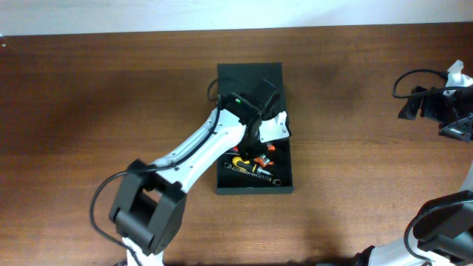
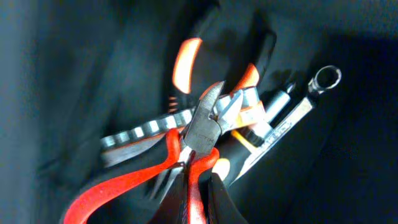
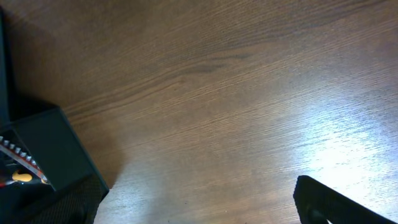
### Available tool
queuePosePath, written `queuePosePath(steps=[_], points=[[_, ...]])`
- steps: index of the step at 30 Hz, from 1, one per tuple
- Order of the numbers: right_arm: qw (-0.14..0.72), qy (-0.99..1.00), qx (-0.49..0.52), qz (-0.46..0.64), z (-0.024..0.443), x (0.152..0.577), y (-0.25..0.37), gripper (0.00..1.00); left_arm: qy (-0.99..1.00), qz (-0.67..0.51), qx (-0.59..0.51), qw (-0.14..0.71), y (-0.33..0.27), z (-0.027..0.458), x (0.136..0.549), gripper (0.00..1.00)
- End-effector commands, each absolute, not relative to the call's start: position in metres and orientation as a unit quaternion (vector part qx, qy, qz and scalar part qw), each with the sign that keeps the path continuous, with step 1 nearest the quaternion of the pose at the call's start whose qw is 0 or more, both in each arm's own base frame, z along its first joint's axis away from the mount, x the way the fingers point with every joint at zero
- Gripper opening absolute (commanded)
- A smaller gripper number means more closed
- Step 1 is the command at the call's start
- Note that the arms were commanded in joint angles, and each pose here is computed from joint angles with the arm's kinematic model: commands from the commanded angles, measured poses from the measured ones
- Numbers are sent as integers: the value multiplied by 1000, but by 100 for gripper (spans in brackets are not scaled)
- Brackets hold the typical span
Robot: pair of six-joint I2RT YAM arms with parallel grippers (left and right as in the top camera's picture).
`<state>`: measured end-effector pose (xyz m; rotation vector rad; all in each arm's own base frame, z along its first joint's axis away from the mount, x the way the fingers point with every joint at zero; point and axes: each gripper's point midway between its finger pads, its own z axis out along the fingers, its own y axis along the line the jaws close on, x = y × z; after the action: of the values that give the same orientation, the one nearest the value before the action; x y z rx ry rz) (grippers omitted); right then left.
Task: Pack container
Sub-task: 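Carry the red pliers over the box and release them inside, then raise the left gripper and bring both grippers to the box lid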
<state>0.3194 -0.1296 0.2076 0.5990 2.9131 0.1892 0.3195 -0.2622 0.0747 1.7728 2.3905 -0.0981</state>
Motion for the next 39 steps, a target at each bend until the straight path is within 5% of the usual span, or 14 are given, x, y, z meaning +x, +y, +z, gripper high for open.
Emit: queuePosePath(steps=[1,3,4,7,10,16,24,26,28,29,32,39], points=[[78,973,206,71,206,319,-128,99,803,-48,592,49,-262,49,313,2],[78,973,206,71,206,319,-128,99,803,-48,592,40,-261,42,312,2],[78,973,206,71,206,319,-128,99,803,-48,592,37,-261,40,312,17],[78,973,206,71,206,319,-128,99,803,-47,592,39,-261,41,312,34],[80,973,204,70,206,320,-129,99,808,-46,586,44,-261,44,317,75],[108,981,144,74,213,336,-111,99,831,-47,548,83,-258,79,343,100],[194,975,-4,104,258,379,-38,97,851,-37,481,206,-242,191,386,99],[214,971,-24,103,269,386,-26,72,865,-46,444,228,-230,210,395,99],[229,965,-41,120,277,392,-8,31,870,-86,420,243,-218,224,400,97],[232,963,-42,132,279,394,-1,19,874,-106,406,246,-211,228,404,79],[242,952,-42,182,283,401,14,8,877,-187,359,258,-186,237,417,47],[224,941,-50,251,264,419,32,4,877,-277,247,304,-128,254,456,17]])
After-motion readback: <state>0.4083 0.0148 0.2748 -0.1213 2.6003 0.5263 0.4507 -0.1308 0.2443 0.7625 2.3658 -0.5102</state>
